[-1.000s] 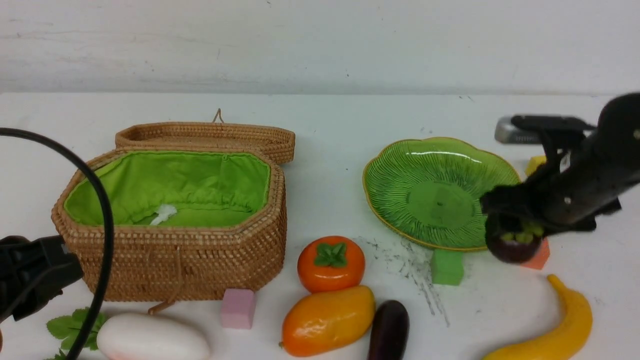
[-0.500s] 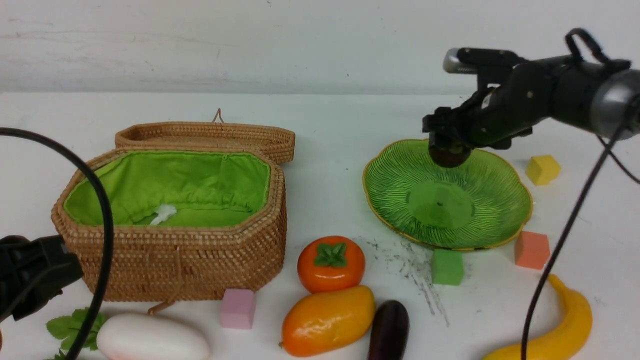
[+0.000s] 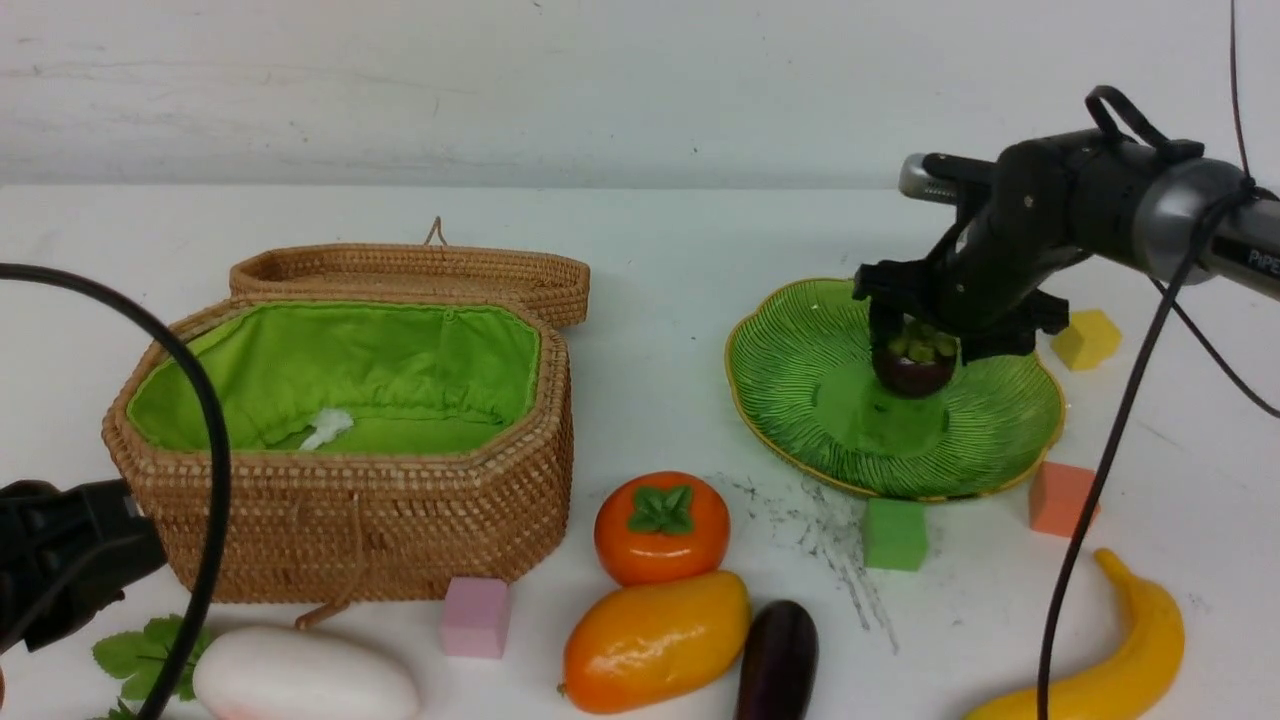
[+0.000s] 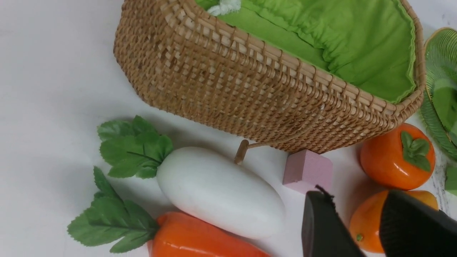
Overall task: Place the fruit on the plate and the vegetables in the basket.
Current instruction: Use the right arm to grab a mangosteen and put it into the right plate, then use the right arm to grab a banana and put it into the right plate
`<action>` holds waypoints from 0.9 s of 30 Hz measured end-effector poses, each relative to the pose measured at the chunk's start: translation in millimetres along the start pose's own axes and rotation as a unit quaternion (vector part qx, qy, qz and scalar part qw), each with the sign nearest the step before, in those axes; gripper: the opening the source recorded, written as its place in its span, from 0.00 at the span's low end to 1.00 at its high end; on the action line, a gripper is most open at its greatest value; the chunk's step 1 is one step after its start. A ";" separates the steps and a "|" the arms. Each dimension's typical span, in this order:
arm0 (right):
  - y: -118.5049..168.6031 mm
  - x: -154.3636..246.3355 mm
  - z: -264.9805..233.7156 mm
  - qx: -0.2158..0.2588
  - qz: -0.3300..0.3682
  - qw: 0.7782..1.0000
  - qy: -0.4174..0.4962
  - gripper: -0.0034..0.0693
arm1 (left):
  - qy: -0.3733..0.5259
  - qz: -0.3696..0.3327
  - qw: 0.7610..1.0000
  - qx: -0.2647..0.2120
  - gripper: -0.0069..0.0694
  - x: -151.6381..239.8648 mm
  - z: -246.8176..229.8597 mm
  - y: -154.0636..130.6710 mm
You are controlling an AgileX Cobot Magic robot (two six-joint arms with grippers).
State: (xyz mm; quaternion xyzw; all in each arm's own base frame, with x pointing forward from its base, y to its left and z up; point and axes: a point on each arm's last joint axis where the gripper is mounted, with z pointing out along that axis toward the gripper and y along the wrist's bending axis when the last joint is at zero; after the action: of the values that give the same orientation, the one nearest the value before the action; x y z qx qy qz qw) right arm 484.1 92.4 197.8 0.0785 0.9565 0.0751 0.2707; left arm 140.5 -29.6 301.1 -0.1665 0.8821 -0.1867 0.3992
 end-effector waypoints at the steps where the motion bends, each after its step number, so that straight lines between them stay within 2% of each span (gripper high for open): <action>1: -0.7 -0.2 -3.0 0.000 0.002 1.000 0.004 0.98 | 0.000 0.000 1.000 0.000 0.40 0.0 0.0 0.0; 9: 3.2 -9.3 -46.2 -0.005 -0.019 1.000 -0.001 0.97 | 0.003 0.000 1.000 -0.002 0.40 0.6 0.0 0.3; 17: -7.7 -7.7 -147.3 0.034 -0.041 0.999 -0.004 0.96 | 0.017 0.000 1.000 -0.009 0.40 3.1 -0.1 1.6; 23: -22.3 31.9 -188.1 0.043 0.001 0.999 0.022 0.93 | 0.017 0.001 1.000 -0.010 0.40 3.1 -0.1 1.7; 27: -41.3 88.0 -190.7 0.060 0.059 0.994 0.069 0.86 | 0.017 0.001 1.000 -0.010 0.40 3.1 -0.1 1.8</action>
State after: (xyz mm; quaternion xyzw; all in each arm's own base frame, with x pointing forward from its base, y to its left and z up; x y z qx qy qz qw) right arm 304.5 49.6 306.1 0.1457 0.9694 0.0384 0.1941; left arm 138.2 -29.4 298.4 -0.1661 0.8907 -0.1803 0.3827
